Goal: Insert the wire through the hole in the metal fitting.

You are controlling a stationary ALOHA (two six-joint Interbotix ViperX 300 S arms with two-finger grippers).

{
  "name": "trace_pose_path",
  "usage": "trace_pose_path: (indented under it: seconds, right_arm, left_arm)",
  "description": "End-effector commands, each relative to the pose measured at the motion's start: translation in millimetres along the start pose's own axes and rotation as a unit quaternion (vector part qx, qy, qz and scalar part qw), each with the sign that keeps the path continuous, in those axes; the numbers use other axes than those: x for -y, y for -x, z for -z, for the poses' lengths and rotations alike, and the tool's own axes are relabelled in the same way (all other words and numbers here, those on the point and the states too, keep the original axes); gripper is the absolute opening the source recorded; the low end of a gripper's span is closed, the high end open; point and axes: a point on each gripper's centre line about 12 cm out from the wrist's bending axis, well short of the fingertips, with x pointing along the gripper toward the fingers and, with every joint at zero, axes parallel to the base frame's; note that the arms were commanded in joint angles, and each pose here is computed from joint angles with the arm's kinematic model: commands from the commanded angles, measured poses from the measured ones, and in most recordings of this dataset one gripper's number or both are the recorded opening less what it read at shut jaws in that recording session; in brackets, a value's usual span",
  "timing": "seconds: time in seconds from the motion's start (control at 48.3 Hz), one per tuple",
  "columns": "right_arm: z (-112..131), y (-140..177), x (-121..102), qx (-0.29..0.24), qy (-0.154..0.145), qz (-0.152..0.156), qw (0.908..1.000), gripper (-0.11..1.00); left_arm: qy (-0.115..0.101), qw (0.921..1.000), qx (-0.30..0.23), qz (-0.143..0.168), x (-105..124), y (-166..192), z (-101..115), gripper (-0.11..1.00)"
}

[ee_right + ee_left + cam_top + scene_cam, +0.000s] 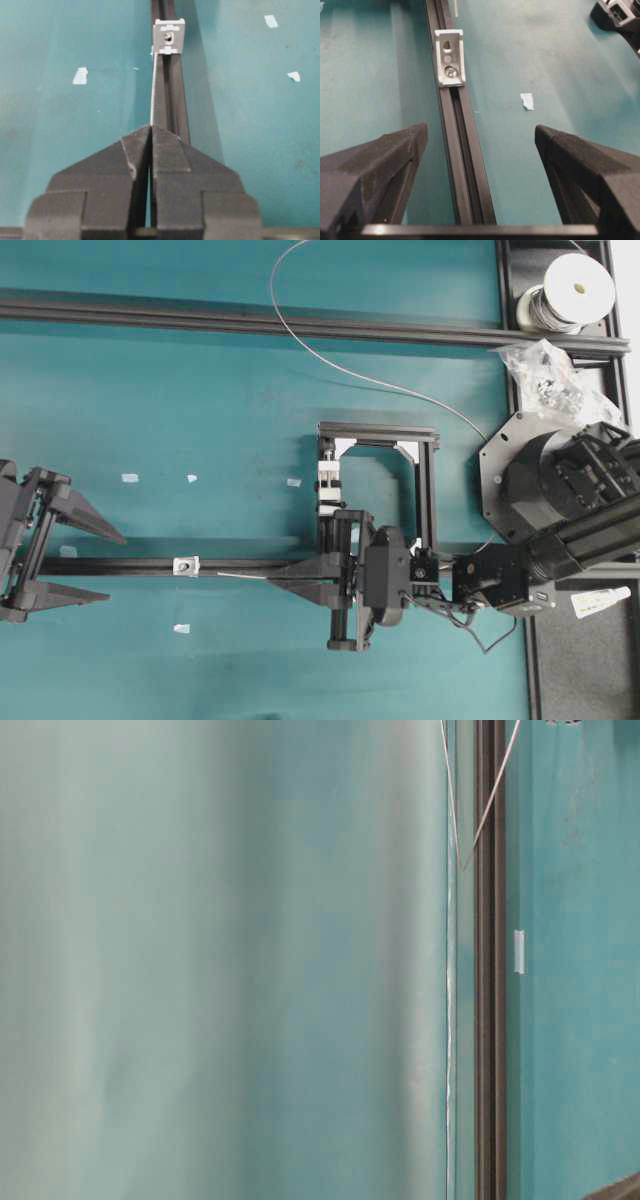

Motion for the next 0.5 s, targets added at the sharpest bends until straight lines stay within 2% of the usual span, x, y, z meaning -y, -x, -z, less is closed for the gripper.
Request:
trace_pose_path:
  seconds: [0.0, 0.248, 0.476]
  right_arm:
    - [-8.0, -2.3, -2.1, 0.014, -0.007, -0.001, 0.9999, -0.01]
    - [-10.6, -6.5, -1.0, 0.016, -0.005, 0.001, 0.9999, -0.01]
    - [-11.8, -10.1, -4.7, 0.019, 0.003, -0.010, 0.9998, -0.01]
  left_arm:
    - [-0.001, 0.9999, 0.016, 0.005, 2.8, -0.4, -8.9, 0.78]
    - [-0.001, 0.9999, 0.014, 0.005, 2.5, 0.2, -7.9, 0.78]
    - [-0.001, 0.9999, 0.016, 0.005, 2.8, -0.4, -8.9, 0.78]
